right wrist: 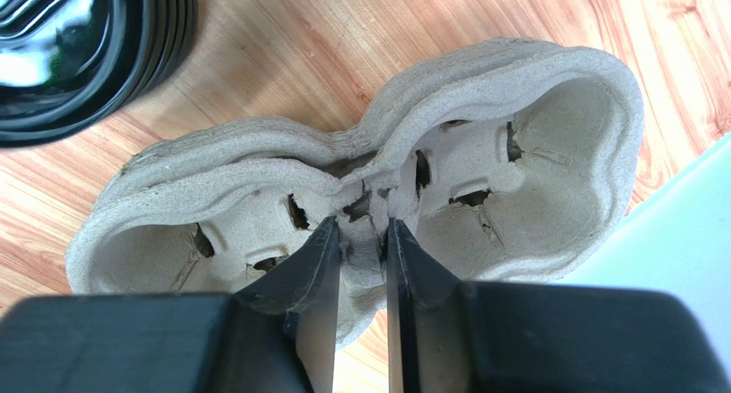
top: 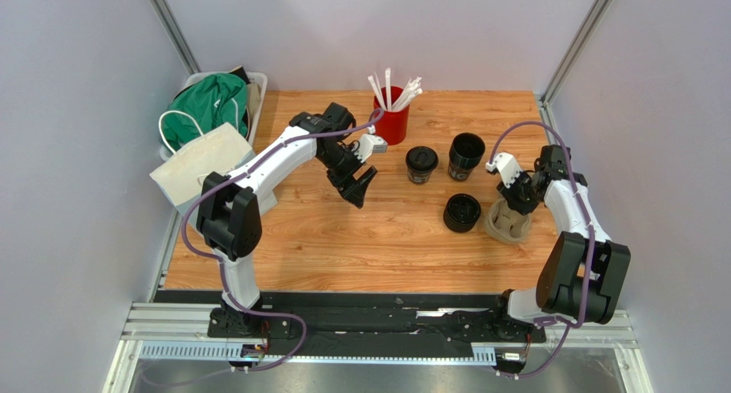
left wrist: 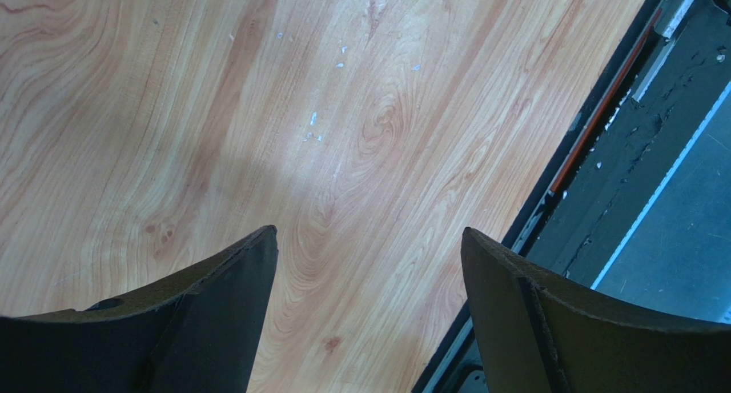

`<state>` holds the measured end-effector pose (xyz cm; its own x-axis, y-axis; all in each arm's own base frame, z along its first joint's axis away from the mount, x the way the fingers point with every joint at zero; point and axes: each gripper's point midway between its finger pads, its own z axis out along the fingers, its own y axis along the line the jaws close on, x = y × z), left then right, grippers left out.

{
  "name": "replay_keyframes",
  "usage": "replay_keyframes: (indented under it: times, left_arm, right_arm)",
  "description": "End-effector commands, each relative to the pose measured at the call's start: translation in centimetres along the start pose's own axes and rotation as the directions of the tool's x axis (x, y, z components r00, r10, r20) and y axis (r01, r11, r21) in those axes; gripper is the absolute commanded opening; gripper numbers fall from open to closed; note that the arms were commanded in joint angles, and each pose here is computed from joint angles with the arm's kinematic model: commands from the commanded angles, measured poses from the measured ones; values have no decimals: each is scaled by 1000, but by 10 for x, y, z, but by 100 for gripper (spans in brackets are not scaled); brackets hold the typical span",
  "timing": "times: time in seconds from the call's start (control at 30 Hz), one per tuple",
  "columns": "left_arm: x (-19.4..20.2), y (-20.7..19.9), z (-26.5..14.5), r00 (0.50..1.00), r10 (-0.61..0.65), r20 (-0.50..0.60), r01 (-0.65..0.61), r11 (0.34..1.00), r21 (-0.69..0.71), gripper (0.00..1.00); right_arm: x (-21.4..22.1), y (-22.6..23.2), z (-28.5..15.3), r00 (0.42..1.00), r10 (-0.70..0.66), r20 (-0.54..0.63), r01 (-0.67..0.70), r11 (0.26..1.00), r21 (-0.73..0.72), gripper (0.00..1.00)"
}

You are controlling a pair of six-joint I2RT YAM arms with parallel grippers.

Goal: Pack the takeout coffee

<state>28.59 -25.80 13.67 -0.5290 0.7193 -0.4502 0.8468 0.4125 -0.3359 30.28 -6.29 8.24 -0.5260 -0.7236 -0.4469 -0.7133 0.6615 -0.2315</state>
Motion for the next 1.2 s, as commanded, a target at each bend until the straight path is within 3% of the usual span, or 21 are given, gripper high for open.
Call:
replay_keyframes:
  times: [0.0, 0.6, 0.9, 1.17]
  left_arm:
    - [-6, 0, 1, 1000, 17, 7, -17, 1000, 0, 87]
    - [-5, -1, 2, 1000, 18, 4, -17, 1000, -1, 86]
    - [-6, -2, 1, 1000, 20, 9, -20, 1000, 0, 86]
    - [-6, -1, 1, 1000, 19, 6, -19, 1000, -2, 86]
  right_arm:
    - [-6, -10, -8, 998, 40, 49, -42, 998, 45, 18]
    - [-25, -33, -58, 978, 180, 109, -198, 960, 196, 16]
    - [-2, -34, -38, 965, 263, 3, -259, 949, 178, 22]
    - [2, -37, -34, 957, 288, 7, -284, 939, 193, 24]
